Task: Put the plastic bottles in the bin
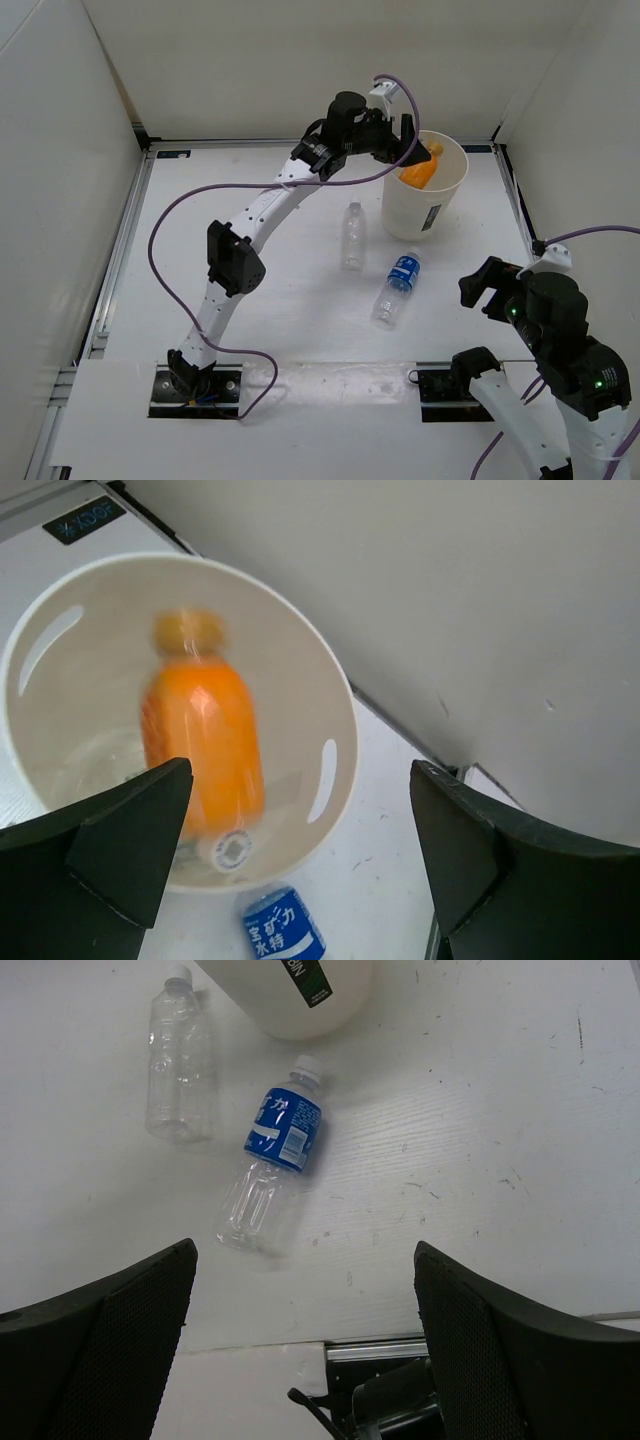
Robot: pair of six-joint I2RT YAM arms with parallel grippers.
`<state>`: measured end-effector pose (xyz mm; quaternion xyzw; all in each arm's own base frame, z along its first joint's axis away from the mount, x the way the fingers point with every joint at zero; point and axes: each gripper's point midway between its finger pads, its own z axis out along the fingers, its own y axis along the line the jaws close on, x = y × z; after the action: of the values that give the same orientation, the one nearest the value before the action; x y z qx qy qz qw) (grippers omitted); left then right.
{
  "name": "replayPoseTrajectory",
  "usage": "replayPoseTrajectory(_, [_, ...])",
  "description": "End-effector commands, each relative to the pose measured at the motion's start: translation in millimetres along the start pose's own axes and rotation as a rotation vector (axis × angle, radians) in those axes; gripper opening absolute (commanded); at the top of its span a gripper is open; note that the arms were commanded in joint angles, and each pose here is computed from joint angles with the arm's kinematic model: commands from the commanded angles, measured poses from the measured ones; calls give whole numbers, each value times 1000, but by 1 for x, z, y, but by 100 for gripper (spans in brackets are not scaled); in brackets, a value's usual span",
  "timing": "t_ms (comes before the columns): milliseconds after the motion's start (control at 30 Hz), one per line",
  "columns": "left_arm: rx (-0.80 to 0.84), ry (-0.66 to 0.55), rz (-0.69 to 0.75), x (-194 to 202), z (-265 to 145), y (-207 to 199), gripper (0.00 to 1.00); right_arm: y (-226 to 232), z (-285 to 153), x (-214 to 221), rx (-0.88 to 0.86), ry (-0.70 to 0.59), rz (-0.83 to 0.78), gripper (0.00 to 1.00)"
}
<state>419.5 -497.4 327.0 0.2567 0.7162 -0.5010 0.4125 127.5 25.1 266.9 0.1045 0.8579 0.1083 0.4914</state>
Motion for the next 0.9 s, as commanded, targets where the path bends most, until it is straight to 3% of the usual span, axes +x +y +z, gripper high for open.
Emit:
replayPoseTrajectory(0, [-5, -13, 36, -17, -22, -19, 100, 4, 1, -5, -23, -20, -8, 90])
replayPoseTrajectory(133, [-98, -7, 31, -33, -53, -16, 100, 5, 1, -6, -23, -22, -7, 90])
replayPoseTrajectory(167, [-155, -58, 43, -56, -77, -20, 100, 5, 1, -6, -24, -20, -9, 90])
replayPoseTrajectory(233, [-228, -22, 48, -47, -95, -12, 100, 6, 2, -5, -27, -13, -12, 90])
replayPoseTrajectory(267, [-305, -131, 93, -83, -138, -32, 100, 6, 1, -5, -31, -15, -11, 90])
replayPoseTrajectory(300, [-382, -47, 100, -48, -140, -7, 100, 5, 1, -4, -29, -16, -13, 90])
replayPoseTrajectory(333, [-408, -90, 128, -60, -167, -22, 100, 5, 0, -5, -26, -20, -7, 90])
replayPoseTrajectory(367, [-525, -119, 140, -60, -184, -8, 100, 4, 0, -6, -21, -23, -2, 90])
replayPoseTrajectory(467, [-691, -125, 141, -28, -236, 12, 100, 5, -2, -8, -36, -46, -2, 90])
replayPoseTrajectory(533, [-750, -81, 63, 16, -260, 34, 100, 6, -1, -7, -38, -44, -4, 90])
replayPoseTrajectory(667, [-761, 24, -75, 83, -271, 68, 100, 7, 0, -5, -43, -28, -14, 90])
replayPoseTrajectory(867, [-729, 172, -141, 138, -236, 90, 100, 7, 2, -5, -41, -22, -16, 90])
